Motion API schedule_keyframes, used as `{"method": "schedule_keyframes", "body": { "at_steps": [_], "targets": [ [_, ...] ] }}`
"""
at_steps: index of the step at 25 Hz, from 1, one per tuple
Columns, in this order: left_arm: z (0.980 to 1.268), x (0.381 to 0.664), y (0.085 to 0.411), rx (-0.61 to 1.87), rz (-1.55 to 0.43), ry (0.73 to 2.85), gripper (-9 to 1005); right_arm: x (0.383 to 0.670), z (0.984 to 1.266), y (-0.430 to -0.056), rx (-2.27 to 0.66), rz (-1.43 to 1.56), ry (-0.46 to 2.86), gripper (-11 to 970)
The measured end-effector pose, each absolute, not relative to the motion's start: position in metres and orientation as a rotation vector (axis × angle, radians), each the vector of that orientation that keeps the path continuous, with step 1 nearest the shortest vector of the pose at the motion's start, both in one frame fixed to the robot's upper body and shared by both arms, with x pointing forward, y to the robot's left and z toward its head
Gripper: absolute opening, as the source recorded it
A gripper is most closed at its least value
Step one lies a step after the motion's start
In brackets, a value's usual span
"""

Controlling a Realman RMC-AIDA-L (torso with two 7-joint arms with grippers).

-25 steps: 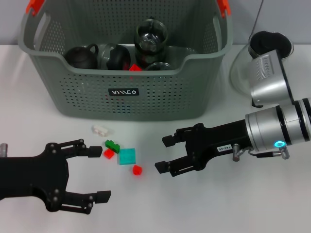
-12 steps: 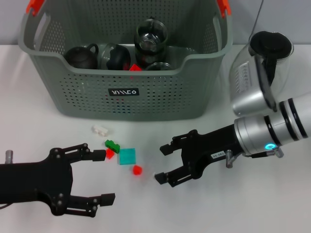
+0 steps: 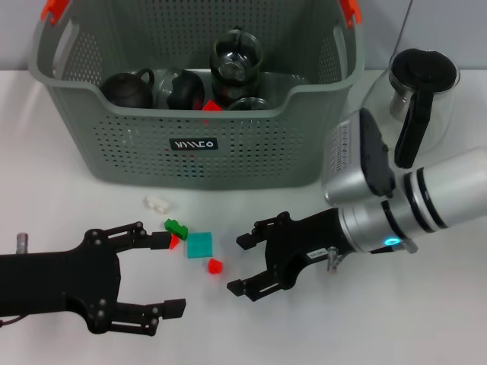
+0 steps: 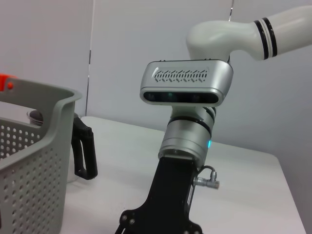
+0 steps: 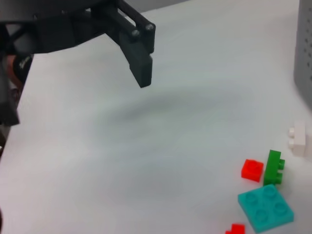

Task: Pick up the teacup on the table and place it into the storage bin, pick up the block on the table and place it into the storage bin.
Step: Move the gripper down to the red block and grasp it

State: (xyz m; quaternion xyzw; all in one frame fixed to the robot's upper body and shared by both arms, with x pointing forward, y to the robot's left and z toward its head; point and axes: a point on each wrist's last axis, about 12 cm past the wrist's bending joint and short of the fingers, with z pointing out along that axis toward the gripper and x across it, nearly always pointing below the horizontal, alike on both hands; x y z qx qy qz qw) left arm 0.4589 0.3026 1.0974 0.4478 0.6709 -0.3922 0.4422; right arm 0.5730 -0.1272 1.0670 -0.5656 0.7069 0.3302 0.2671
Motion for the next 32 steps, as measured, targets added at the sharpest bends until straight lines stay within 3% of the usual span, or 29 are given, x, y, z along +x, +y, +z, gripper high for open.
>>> {"method": "schedule_keyframes", "body": {
  "at_steps": [22, 27, 32],
  "targets": [
    [1.095, 0.460, 0.301, 1.153, -0.962, 1.657, 935, 0.566, 1.053, -0.100, -1.491, 0.809, 1.864, 780],
    [1.095, 0.460, 0.300, 1.155, -0.966, 1.656, 935, 0.566, 1.051, -0.099, -1.480, 0.793, 1.873, 671],
    [1.095, 0.460, 0.301, 1.159, -0.963, 1.654, 934, 0.563, 1.046, -0.097, -1.473, 0.782, 1.881, 648]
  ]
}}
